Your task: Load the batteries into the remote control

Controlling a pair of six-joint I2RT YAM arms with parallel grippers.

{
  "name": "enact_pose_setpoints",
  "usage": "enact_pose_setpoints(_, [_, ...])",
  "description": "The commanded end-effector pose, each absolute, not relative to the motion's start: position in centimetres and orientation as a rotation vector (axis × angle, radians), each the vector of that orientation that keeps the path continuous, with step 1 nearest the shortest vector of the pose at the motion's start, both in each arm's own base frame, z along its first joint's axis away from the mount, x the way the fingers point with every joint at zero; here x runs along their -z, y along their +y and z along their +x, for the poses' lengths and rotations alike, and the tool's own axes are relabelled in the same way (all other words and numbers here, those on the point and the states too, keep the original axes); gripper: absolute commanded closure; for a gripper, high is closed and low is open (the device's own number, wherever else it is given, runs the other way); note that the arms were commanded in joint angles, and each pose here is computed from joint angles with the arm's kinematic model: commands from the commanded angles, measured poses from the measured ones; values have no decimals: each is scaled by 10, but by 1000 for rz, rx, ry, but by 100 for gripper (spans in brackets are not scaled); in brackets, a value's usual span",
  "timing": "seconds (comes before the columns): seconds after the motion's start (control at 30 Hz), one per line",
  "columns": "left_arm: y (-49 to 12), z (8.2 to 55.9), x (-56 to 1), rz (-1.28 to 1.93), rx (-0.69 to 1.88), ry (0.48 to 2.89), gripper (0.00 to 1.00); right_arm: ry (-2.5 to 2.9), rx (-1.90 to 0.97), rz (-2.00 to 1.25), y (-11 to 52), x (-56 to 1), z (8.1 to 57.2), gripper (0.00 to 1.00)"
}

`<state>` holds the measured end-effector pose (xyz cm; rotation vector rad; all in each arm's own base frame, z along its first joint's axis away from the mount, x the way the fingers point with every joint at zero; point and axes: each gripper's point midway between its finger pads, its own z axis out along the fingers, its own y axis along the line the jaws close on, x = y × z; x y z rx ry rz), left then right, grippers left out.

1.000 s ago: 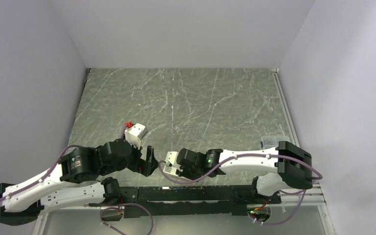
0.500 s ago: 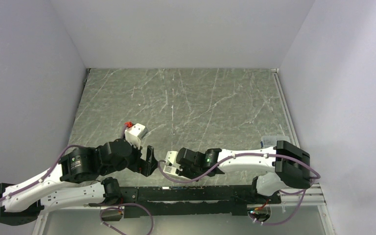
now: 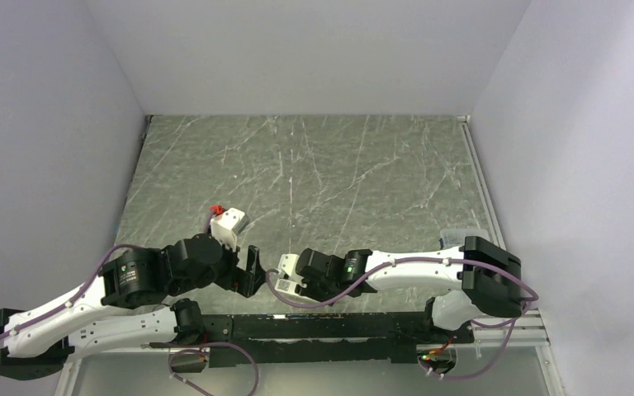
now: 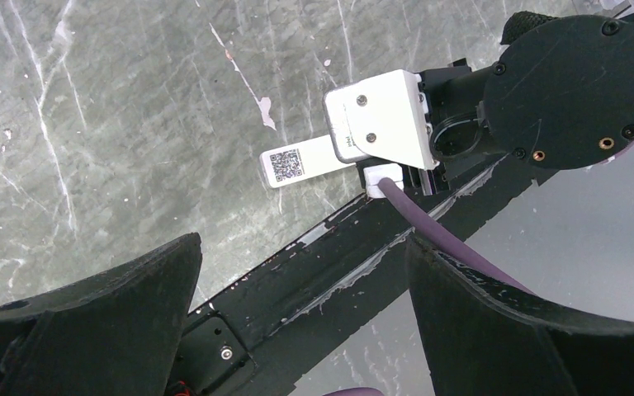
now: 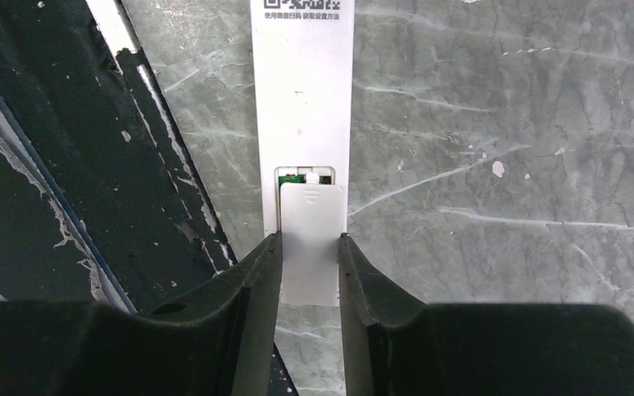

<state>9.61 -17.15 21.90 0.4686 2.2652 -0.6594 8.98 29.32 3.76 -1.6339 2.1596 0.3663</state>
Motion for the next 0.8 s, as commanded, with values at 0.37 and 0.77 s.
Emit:
enact_pose_setpoints(0.37, [-175,99,-224,451,669,2243,1,2132,-404,-1627,306,-50,93,63])
enact_pose_setpoints(0.77, [-175,100,-224,450,668,2243,1,2109,-458,-1534,311,-70,96,62])
